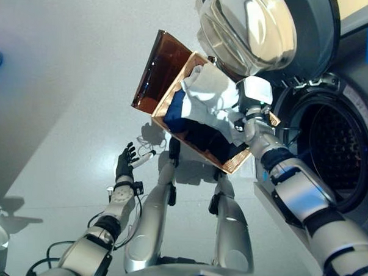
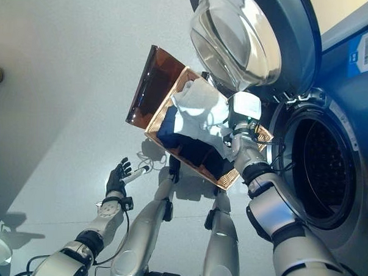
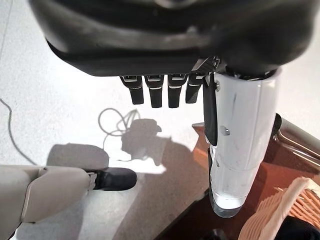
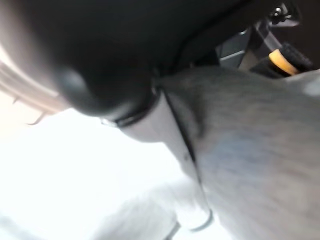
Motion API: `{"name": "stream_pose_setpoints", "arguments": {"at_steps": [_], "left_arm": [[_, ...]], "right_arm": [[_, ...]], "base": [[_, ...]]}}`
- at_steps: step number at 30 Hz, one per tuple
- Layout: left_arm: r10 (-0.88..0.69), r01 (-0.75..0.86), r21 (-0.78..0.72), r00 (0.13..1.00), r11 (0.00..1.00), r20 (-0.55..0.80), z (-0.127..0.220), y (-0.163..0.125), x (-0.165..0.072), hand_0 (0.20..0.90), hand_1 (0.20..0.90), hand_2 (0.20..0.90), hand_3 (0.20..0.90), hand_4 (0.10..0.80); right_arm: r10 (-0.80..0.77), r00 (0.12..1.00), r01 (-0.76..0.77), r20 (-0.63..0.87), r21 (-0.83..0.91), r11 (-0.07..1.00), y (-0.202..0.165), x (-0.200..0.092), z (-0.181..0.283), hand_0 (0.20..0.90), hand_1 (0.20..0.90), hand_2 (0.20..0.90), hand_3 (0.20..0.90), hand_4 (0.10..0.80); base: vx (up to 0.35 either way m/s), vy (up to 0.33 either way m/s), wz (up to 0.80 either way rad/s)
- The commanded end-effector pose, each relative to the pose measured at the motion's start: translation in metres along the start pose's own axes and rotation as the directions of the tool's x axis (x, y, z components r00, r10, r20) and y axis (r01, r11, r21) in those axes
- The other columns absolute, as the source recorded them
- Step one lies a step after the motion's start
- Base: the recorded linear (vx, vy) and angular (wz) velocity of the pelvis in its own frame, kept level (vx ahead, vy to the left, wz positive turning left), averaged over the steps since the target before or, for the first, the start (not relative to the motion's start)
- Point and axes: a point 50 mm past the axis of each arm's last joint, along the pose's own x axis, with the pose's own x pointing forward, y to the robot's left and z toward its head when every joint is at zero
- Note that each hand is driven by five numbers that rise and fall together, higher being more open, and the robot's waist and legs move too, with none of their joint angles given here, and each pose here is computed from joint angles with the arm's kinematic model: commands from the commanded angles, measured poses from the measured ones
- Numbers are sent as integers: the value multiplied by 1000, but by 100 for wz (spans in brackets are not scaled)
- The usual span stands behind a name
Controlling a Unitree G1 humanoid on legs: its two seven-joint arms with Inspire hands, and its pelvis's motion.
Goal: Pick up the clothes and place them into the washing machine
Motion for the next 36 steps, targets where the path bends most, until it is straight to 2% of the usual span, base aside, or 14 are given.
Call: {"name": "stream_pose_setpoints", "arguments": {"at_steps": [1,13,22,27,28,33,36], "left_arm": [[55,-56,17,998,998,43,4,13,2,900,900,900,900,800],[107,-106,58,994,993,-19,-12,25,-1,900,900,900,900,800],[137,-132,90,989,987,-57,-21,33,-2,900,900,900,900,800],[143,-136,107,988,985,-57,-20,36,-1,900,900,900,900,800],[139,-132,109,988,985,-61,-21,36,-2,900,900,900,900,800],[138,-129,115,988,985,-68,-24,37,-3,900,900,900,900,800],[138,-129,126,988,984,-70,-25,38,-4,900,900,900,900,800]], "right_arm": [[-193,971,192,140,20,981,-51,21,45,200,200,200,200,300],[-200,969,188,145,94,978,-43,14,42,200,200,200,200,300],[-136,985,113,108,197,974,-16,1,34,200,200,200,200,300],[-82,995,58,58,330,942,3,-10,30,200,200,200,200,300],[-54,998,40,22,420,907,10,-14,28,200,200,200,200,300],[-1,1000,18,-30,562,827,25,-24,25,200,200,200,200,300],[53,993,42,-107,730,682,38,-33,20,200,200,200,200,300]], "base": [[0,0,0],[4,4,-1],[8,2,-6],[-3,-11,-3],[-8,-7,-6],[-6,7,-6],[-2,6,-1]]}}
